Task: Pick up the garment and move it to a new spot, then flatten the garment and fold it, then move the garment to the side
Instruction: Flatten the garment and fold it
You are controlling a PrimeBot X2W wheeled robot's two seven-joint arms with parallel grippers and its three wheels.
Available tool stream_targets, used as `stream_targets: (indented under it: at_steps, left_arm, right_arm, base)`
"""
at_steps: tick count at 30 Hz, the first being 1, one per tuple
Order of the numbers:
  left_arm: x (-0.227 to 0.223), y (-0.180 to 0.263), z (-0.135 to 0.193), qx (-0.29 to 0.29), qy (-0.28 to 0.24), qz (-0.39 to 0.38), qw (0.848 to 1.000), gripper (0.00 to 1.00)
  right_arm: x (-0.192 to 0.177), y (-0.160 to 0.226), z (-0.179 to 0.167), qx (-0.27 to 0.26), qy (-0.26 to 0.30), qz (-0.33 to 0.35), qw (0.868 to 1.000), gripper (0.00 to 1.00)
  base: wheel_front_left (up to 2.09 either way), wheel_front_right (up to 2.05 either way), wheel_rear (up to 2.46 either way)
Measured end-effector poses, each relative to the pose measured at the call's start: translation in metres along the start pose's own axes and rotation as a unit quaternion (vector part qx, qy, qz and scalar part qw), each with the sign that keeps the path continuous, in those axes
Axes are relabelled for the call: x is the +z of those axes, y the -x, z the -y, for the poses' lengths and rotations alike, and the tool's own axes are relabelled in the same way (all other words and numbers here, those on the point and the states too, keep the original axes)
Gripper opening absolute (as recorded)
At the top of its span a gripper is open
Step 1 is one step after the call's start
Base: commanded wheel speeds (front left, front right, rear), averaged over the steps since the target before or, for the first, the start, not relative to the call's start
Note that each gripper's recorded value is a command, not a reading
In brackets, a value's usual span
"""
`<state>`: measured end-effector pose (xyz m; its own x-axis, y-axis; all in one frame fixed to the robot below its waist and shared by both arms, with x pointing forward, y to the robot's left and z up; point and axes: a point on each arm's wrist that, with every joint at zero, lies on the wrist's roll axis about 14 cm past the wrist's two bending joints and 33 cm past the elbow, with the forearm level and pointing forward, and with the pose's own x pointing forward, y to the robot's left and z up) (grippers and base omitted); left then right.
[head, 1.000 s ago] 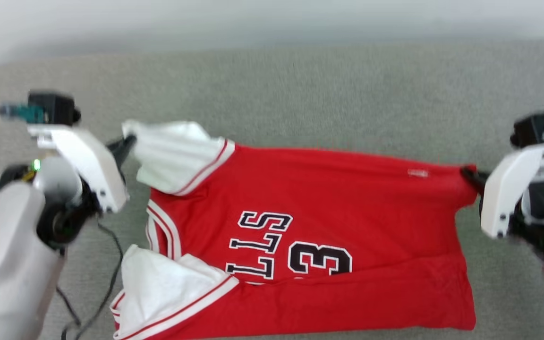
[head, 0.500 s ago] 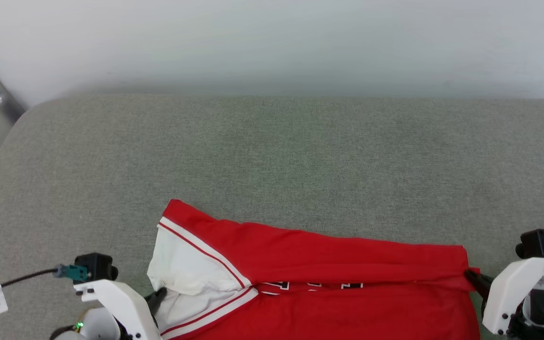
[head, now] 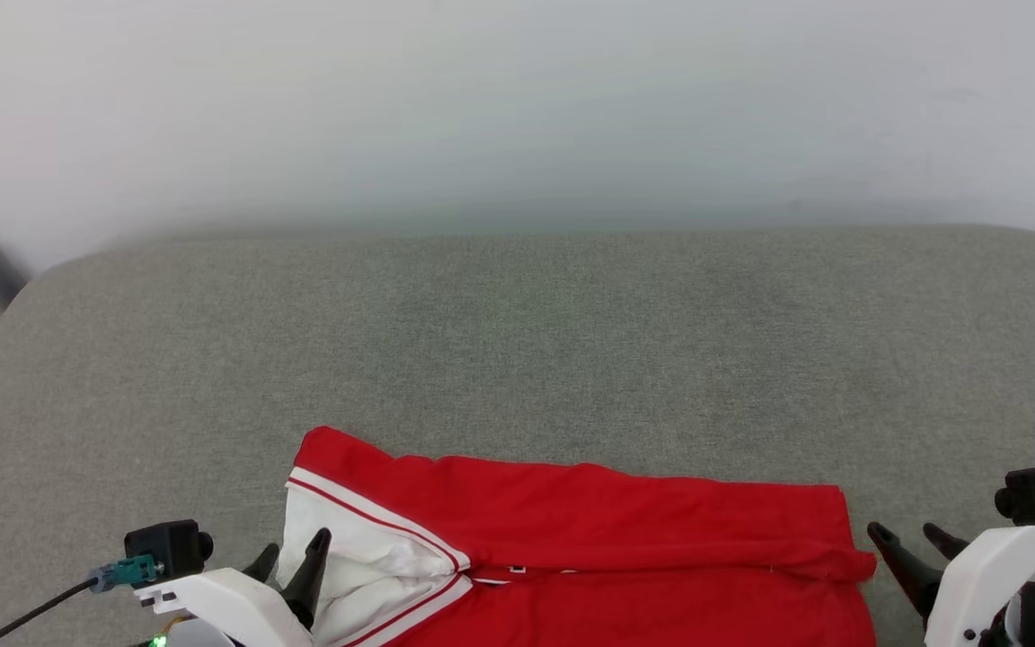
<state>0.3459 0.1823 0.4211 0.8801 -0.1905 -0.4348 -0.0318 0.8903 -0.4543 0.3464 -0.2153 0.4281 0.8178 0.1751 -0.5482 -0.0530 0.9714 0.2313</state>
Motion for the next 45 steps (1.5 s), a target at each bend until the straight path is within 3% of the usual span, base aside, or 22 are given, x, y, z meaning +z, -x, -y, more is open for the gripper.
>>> stream_targets:
  at_steps: [7, 16, 25, 31, 32, 33, 34, 35, 45]
  left_arm:
    - [0.055, 0.009, 0.031, -0.031, -0.053, 0.144, 0.988, 1.0]
    - [0.104, 0.033, 0.054, -0.043, -0.101, 0.274, 0.955, 1.0]
    - [0.126, 0.039, 0.053, -0.034, -0.116, 0.317, 0.941, 1.0]
    - [0.128, 0.035, 0.039, -0.017, -0.128, 0.319, 0.939, 1.0]
    - [0.127, 0.034, 0.038, -0.016, -0.131, 0.318, 0.939, 1.0]
    - [0.127, 0.034, 0.037, -0.015, -0.132, 0.317, 0.939, 1.0]
    - [0.126, 0.034, 0.037, -0.015, -0.135, 0.317, 0.939, 1.0]
    - [0.125, 0.034, 0.037, -0.016, -0.136, 0.314, 0.939, 1.0]
    - [0.108, 0.043, 0.035, -0.013, -0.156, 0.299, 0.941, 1.0]
  right_arm:
    - [0.022, 0.026, 0.02, -0.027, -0.006, 0.013, 1.0, 1.0]
    - [0.018, 0.027, 0.025, -0.037, -0.016, -0.066, 0.997, 1.0]
    - [-0.009, -0.009, 0.001, -0.011, -0.025, -0.161, 0.987, 1.0]
    - [-0.053, -0.036, -0.019, 0.011, -0.046, -0.244, 0.969, 1.0]
    - [-0.055, -0.037, -0.02, 0.013, -0.048, -0.249, 0.967, 0.48]
    - [-0.055, -0.037, -0.021, 0.015, -0.048, -0.251, 0.967, 0.26]
    - [-0.055, -0.038, -0.022, 0.017, -0.049, -0.25, 0.967, 0.26]
    - [-0.055, -0.038, -0.024, 0.02, -0.051, -0.249, 0.967, 0.0]
    - [-0.022, -0.025, -0.026, 0.035, -0.024, -0.18, 0.983, 0.0]
  base:
    - [0.0, 0.0, 0.0]
    - [0.0, 0.0, 0.0]
    - [0.0, 0.0, 0.0]
    - [0.0, 0.0, 0.0]
    - [0.0, 0.0, 0.0]
    - [0.0, 0.0, 0.0]
    - [0.0, 0.0, 0.0]
    - [0.0, 0.0, 0.0]
    - [0.0, 0.0, 0.0]
